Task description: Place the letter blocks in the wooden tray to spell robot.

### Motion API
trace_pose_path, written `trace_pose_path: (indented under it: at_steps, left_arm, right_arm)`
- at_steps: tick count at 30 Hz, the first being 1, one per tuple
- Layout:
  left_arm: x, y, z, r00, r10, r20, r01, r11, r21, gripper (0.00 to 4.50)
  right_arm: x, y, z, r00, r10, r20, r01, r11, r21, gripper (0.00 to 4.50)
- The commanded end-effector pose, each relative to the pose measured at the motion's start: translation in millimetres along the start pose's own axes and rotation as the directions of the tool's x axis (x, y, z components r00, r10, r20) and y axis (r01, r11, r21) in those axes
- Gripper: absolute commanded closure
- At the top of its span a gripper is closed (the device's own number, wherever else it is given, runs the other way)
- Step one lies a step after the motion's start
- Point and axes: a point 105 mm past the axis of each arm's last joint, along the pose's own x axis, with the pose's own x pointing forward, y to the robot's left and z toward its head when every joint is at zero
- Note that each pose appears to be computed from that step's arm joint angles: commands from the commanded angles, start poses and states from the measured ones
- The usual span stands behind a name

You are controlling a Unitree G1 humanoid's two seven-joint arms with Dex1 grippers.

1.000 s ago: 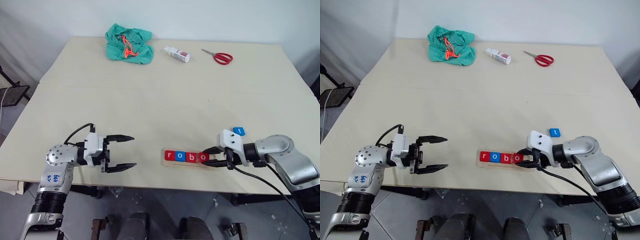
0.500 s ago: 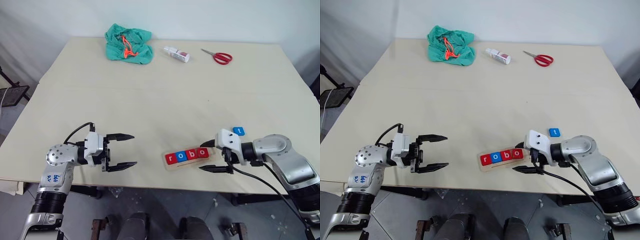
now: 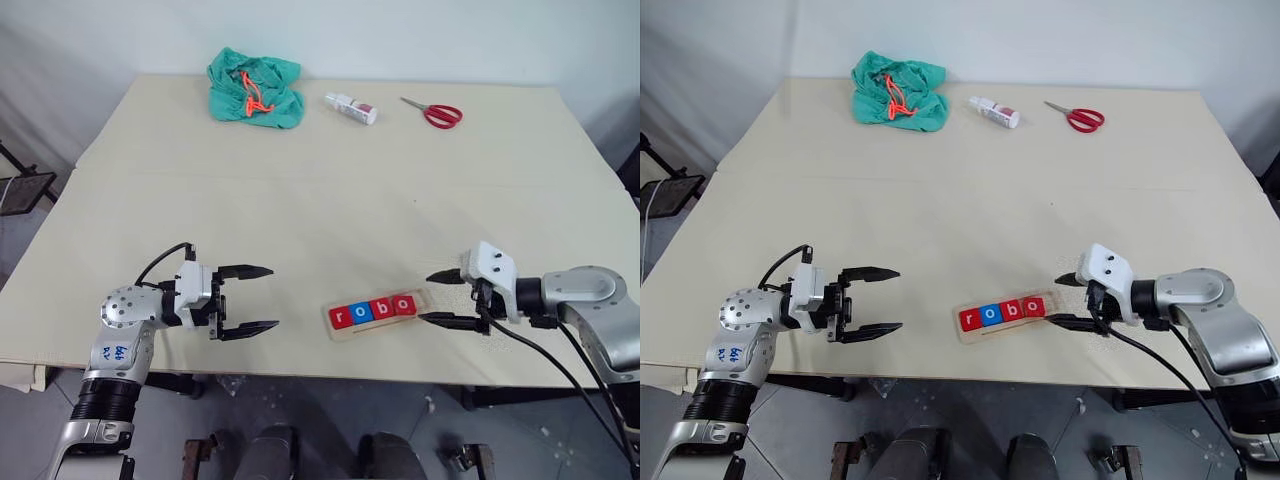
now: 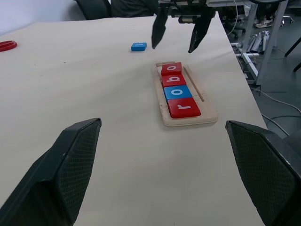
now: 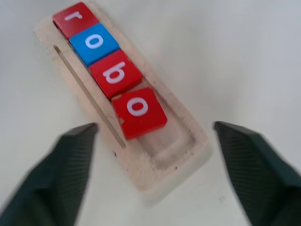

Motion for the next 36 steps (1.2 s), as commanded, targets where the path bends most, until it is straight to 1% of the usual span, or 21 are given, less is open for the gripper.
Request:
trace_pose_path:
  at_steps: [1, 4, 8, 15, 21, 30, 36]
  left_arm:
    - [1, 1, 6, 1.000, -0.011, 0.012, 0.011, 0.999, 0.037, 0.00]
    - [1, 0, 7, 1.000, -0.012, 0.013, 0.012, 0.999, 0.039, 0.00]
    - [1, 0, 7, 1.000, -0.012, 0.013, 0.012, 0.999, 0.039, 0.00]
    - [0, -1, 7, 1.000, -0.009, 0.013, 0.009, 0.999, 0.036, 0.00]
    - [-1, -2, 7, 1.000, -0.007, 0.012, 0.006, 0.999, 0.037, 0.00]
    - [-1, -3, 7, 1.000, 0.002, 0.010, -0.002, 0.999, 0.035, 0.00]
    - [-2, -2, 8, 1.000, 0.005, 0.010, -0.005, 0.999, 0.038, 0.00]
  right_arm:
    - [-9, -6, 8, 0.999, -0.039, 0.003, 0.039, 0.999, -0.028, 2.04]
    - [-6, -1, 8, 1.000, -0.011, -0.004, 0.011, 1.000, -0.029, 3.12]
    - [-1, 9, 2, 0.998, 0.041, -0.046, -0.042, 0.999, -0.022, 4.48]
    - [7, 17, 2, 0.994, 0.097, -0.050, -0.098, 0.995, -0.013, 4.48]
    - [15, 15, 1, 0.993, 0.104, -0.054, -0.105, 0.994, -0.014, 4.48]
    - [22, 7, -3, 0.995, 0.081, -0.051, -0.082, 0.996, -0.022, 4.48]
    - [19, 0, 8, 0.998, 0.050, -0.026, -0.051, 0.997, -0.050, 4.48]
